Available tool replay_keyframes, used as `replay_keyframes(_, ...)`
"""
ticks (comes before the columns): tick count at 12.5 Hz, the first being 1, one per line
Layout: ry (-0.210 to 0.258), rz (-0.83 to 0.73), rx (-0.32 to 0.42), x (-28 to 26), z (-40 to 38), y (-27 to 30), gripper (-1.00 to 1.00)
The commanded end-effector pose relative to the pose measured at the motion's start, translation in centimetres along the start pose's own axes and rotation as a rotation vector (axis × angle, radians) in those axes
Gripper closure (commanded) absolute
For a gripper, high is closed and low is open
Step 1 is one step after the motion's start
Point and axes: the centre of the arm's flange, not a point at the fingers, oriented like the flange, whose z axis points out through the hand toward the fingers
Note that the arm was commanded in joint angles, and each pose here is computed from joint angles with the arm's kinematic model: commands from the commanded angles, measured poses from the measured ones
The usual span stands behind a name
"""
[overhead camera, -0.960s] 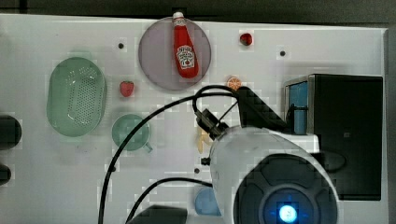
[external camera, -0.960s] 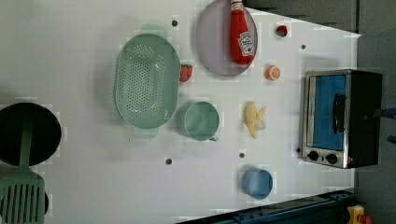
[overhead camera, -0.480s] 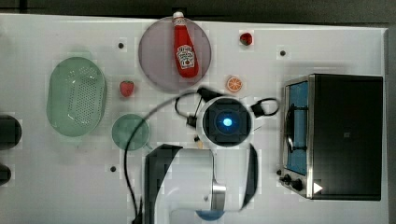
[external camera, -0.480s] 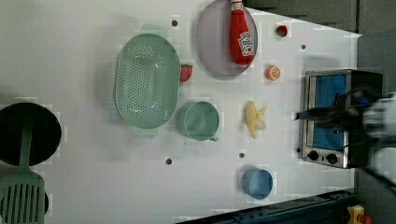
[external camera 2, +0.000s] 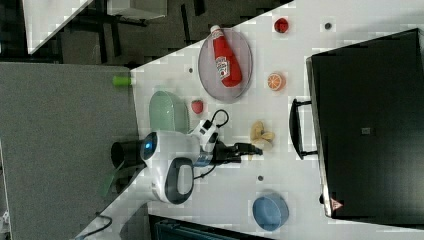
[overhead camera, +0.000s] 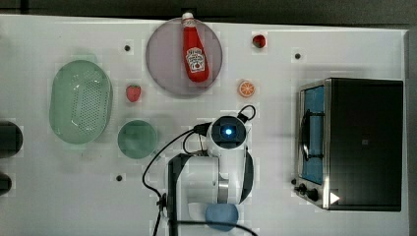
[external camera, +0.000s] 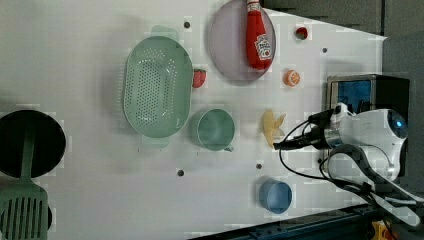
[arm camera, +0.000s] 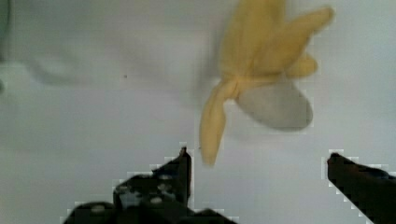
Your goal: Pick Banana and place it in mug.
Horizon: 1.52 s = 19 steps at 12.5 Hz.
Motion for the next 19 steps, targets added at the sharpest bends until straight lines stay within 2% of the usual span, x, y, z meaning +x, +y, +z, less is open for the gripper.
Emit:
replay_keyframes(1, 0.139, -0.195, -0.044, 2.2, -0.3, 0.2, -1.00)
replay_keyframes(4, 0.177, -0.200, -0.059, 3.0, 2.6, 0.1, -1.00)
replay_keyframes(5, 0.183, -0.198, -0.062, 3.0, 2.9, 0.2, -0.93)
replay_keyframes(8, 0.170, -0.198, -0.056, 2.7, 3.6, 0.1, -0.15)
replay_keyframes(10, 0.172, -0.193, -0.058, 2.6, 3.4, 0.3, 0.30)
replay_keyframes(13, 0.184, -0.179, -0.064, 2.6, 2.7, 0.9, 0.36)
replay_keyframes(15, 0.224, -0.160, -0.081, 2.5, -0.4, 1.6, 0.36)
replay_keyframes(16, 0.227, -0.155, -0.082, 2.2, -2.5, 1.8, 0.36)
replay_keyframes(19, 0.155, -0.148, -0.044, 0.3, -10.0, 1.4, 0.36)
